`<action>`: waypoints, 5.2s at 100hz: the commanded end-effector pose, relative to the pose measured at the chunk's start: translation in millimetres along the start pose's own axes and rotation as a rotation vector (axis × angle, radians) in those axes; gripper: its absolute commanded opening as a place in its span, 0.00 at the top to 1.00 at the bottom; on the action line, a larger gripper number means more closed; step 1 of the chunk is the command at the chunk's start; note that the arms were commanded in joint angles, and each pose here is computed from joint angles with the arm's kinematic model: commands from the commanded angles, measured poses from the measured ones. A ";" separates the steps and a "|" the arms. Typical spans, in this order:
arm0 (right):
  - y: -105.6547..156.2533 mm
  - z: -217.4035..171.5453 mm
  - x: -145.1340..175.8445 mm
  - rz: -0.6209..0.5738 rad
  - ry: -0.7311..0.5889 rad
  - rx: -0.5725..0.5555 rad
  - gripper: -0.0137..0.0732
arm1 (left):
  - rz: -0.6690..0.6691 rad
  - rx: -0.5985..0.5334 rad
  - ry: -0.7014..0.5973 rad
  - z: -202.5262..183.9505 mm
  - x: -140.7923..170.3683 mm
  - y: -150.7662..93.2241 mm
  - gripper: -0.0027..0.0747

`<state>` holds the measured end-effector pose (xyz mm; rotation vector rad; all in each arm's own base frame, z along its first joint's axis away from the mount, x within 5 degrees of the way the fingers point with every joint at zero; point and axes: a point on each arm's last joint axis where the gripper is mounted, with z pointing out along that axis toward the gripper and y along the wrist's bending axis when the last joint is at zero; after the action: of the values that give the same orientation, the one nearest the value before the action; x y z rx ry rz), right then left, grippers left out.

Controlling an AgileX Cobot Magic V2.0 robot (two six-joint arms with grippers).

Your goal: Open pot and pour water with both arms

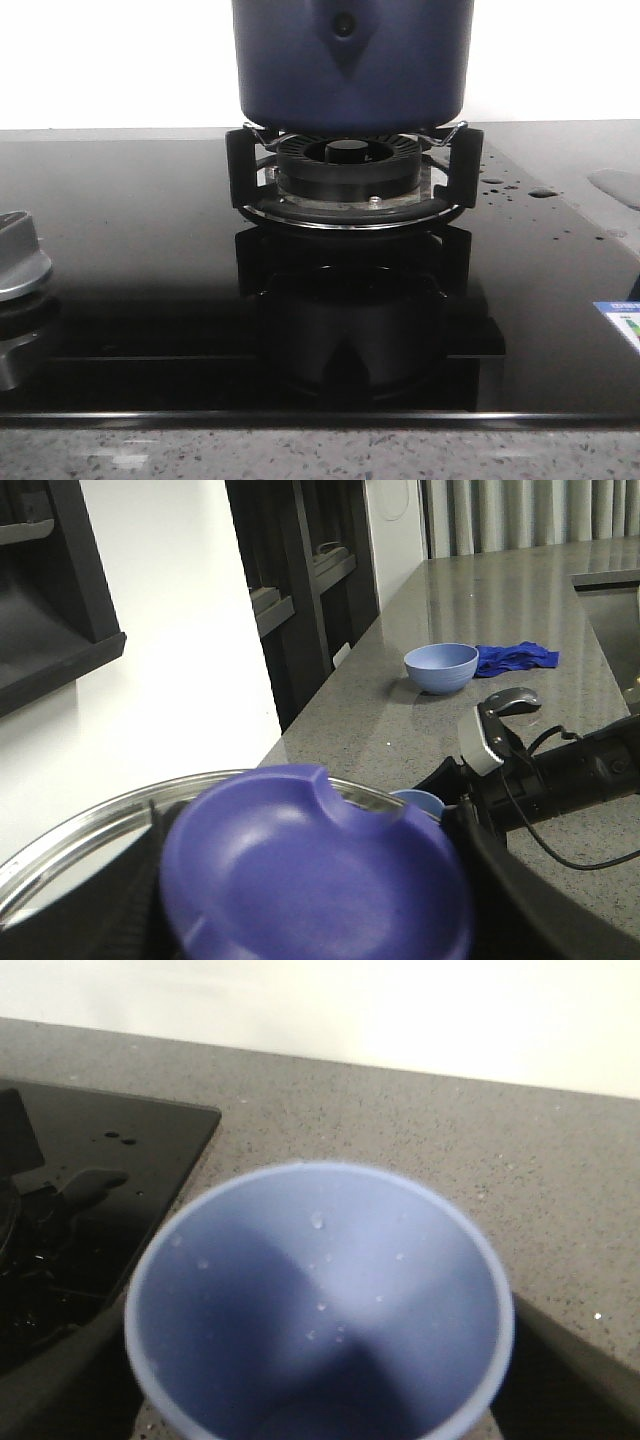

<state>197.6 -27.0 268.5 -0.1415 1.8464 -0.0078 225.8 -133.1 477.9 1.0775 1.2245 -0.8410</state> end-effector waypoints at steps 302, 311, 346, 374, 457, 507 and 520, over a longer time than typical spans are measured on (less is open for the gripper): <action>71.9 -130.5 -32.9 -0.139 -0.357 -0.328 0.92 | -0.118 -0.655 -0.120 -131.2 89.0 -153.4 0.99; 71.9 -130.5 -32.9 -0.139 -0.357 -0.328 0.92 | -0.112 -0.649 -0.125 -132.2 89.8 -156.8 0.99; 71.9 -130.5 -32.9 -0.139 -0.357 -0.328 0.92 | -0.111 -0.640 -0.125 -131.9 89.7 -157.7 0.99; 71.9 -130.5 -32.9 -0.139 -0.357 -0.328 0.92 | -0.102 -0.743 -0.137 -138.1 89.4 -151.1 0.99; 71.9 -130.5 -32.9 -0.139 -0.357 -0.328 0.92 | -0.152 -1.185 0.139 -177.4 234.2 -173.0 0.99; 71.9 -130.5 -32.9 -0.139 -0.357 -0.328 0.92 | -0.306 -1.175 0.277 -176.3 276.0 -177.3 0.99; 71.9 -130.5 -32.9 -0.139 -0.357 -0.328 0.92 | -0.327 -1.172 0.259 -175.7 275.7 -177.5 0.99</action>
<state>73.6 41.6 323.4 -0.4749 1.4835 0.2649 53.6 -4.5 183.8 0.0492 1.8055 -0.0688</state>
